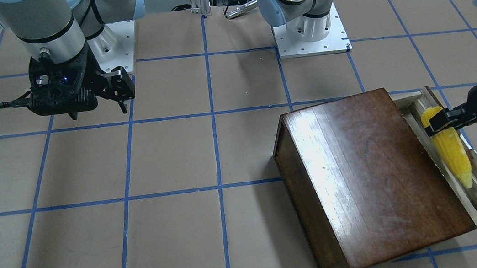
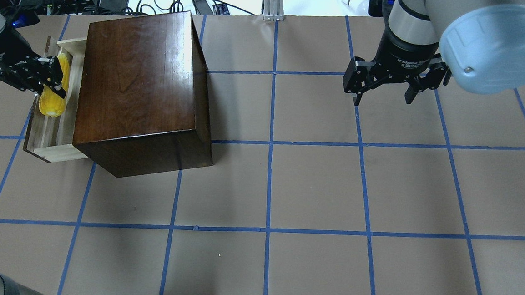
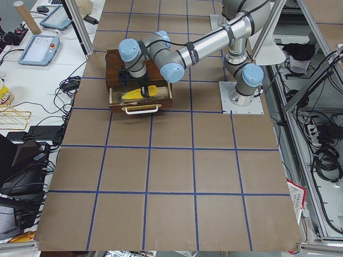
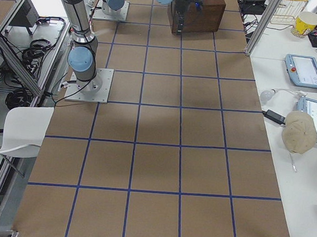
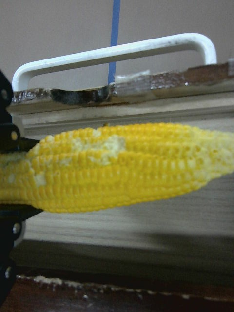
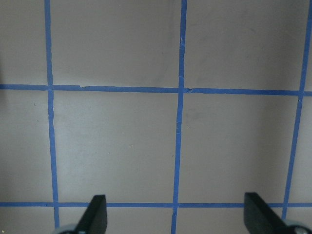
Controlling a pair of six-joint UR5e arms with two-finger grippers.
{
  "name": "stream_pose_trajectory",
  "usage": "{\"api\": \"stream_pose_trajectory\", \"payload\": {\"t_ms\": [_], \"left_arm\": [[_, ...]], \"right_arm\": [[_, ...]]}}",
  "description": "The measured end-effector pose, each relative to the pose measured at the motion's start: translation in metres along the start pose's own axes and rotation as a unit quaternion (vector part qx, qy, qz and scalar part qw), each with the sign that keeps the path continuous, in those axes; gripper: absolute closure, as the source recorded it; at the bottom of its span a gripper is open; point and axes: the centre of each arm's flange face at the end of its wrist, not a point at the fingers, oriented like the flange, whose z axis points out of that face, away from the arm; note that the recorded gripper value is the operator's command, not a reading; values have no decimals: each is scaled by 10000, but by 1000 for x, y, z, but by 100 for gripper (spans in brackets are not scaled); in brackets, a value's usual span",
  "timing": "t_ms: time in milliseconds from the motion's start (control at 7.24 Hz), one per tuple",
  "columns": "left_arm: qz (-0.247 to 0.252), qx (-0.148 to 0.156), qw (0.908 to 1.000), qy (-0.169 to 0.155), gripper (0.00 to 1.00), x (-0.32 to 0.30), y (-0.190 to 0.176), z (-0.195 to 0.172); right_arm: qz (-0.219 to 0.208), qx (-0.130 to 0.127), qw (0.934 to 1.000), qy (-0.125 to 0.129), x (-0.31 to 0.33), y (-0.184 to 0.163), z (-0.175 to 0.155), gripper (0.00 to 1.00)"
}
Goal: Open drawer and put corn inside
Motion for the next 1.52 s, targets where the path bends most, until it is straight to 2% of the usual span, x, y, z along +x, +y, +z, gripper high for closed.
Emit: {"api": "stream_pose_trajectory", "payload": {"t_ms": [553, 967, 1243, 1520], "left_arm": [[87, 127, 9996, -246, 0, -1, 5, -22], [199, 324, 9987, -348, 0, 28, 22, -84], [477, 468, 9968, -446, 0, 95, 49, -118], [864, 582, 9925, -646, 0, 184, 84, -133]], "right_arm": [[-2, 0, 10000, 0, 0, 0, 0, 0], [0, 0, 10000, 0, 0, 0, 0, 0], [0, 0, 10000, 0, 0, 0, 0, 0], [0, 0, 10000, 0, 0, 0, 0, 0]]}}
